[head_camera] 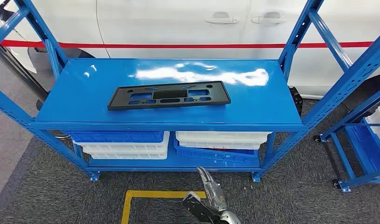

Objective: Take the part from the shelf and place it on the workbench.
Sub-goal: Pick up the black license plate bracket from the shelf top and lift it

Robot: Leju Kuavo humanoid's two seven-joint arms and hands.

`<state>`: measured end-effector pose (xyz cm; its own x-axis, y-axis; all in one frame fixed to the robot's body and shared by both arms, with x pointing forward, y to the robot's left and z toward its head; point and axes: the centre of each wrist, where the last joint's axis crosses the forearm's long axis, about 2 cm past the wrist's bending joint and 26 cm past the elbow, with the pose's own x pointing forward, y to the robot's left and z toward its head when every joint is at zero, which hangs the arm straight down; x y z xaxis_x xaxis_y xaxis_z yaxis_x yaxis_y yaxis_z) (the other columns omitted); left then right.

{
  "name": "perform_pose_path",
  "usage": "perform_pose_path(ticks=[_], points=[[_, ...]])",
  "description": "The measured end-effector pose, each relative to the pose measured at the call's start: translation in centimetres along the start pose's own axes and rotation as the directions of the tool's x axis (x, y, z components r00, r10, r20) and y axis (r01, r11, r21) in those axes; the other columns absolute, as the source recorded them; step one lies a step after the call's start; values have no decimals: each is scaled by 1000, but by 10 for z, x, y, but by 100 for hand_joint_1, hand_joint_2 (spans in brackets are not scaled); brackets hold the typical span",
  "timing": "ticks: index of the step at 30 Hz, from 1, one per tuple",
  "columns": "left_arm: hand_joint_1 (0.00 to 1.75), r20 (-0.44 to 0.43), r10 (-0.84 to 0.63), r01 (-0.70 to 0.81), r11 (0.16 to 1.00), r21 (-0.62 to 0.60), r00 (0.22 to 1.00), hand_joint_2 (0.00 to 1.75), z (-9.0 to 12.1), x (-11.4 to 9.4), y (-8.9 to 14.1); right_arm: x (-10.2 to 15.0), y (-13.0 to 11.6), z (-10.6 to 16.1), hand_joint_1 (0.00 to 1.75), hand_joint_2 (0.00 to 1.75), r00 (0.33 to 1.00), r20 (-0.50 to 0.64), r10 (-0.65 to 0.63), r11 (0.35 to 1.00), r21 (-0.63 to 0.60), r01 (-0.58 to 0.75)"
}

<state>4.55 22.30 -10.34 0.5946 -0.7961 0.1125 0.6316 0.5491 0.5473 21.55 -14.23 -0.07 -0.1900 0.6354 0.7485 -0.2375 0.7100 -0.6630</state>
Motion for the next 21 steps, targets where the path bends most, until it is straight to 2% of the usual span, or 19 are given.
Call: perform_pose_path(ticks=[5, 10, 14, 21], points=[[0, 9, -13, 13, 1000, 6, 1000, 175, 0, 0, 1, 21, -14, -16, 0, 175, 988, 133, 81, 995, -72, -71], [0, 22, -31, 31, 999, 12, 999, 175, -1, 1, 1, 45, -33, -34, 0, 175, 946, 251, 205, 971, -173, -165], [0, 37, -43, 43, 999, 15, 998, 0, -1, 3, 2, 63, -51, -49, 0, 175, 895, 312, 320, 933, -267, -241], [0, 72, -6, 7, 1000, -8, 997, 0, -4, 8, 6, 90, -83, -73, 0, 175, 777, 348, 525, 824, -437, -360]])
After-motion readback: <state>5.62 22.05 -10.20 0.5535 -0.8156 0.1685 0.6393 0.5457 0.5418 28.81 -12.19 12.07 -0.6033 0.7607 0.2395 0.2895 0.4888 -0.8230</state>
